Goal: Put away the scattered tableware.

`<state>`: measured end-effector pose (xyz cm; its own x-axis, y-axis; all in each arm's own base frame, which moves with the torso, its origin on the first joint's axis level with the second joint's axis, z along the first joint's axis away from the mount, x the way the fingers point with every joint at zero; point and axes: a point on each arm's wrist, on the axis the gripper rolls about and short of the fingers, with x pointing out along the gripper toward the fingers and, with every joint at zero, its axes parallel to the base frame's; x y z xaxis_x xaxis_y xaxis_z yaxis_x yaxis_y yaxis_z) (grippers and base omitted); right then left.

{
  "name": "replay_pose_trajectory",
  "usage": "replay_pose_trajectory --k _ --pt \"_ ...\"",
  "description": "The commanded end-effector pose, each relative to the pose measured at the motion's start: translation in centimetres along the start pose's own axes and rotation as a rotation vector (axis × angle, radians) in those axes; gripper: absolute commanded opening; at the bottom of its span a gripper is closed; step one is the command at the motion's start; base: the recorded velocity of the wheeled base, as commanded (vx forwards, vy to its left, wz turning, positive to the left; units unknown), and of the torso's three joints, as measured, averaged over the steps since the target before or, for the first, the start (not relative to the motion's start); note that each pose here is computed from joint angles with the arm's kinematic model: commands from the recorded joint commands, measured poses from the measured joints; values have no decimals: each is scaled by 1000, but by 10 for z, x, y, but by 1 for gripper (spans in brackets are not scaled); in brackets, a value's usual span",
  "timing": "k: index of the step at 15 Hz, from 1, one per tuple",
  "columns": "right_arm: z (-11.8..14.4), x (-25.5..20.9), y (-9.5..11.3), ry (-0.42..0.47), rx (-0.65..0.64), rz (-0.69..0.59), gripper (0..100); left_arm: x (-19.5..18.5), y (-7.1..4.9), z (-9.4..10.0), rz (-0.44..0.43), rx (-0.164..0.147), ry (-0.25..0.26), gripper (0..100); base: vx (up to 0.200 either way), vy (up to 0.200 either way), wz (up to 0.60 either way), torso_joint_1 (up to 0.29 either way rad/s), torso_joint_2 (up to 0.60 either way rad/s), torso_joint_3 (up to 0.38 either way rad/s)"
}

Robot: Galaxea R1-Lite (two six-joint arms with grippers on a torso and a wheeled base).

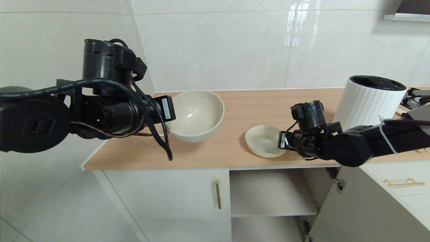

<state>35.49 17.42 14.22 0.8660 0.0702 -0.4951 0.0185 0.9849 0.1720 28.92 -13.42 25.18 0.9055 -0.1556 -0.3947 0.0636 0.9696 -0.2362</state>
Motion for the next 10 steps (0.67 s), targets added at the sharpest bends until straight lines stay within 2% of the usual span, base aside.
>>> replay_pose_trajectory --k 1,5,7,8,10 --pt "2 -4 -1 -5 3 2 0 1 0 -1 0 0 3 0 0 0 0 0 0 0" --pt "16 -38 -4 -54 12 33 0 -5 1 -4 -2 7 10 0 0 0 0 0 0 0" --pt "25 -91 -1 -88 -1 105 0 -28 2 -15 -28 30 24 0 0 0 0 0 0 0" --pt "20 -110 -3 -59 -45 112 0 -39 2 -25 -46 52 43 0 0 0 0 0 0 0" --pt "4 -131 -6 -6 -94 130 0 -49 6 -45 -63 74 64 0 0 0 0 0 0 0"
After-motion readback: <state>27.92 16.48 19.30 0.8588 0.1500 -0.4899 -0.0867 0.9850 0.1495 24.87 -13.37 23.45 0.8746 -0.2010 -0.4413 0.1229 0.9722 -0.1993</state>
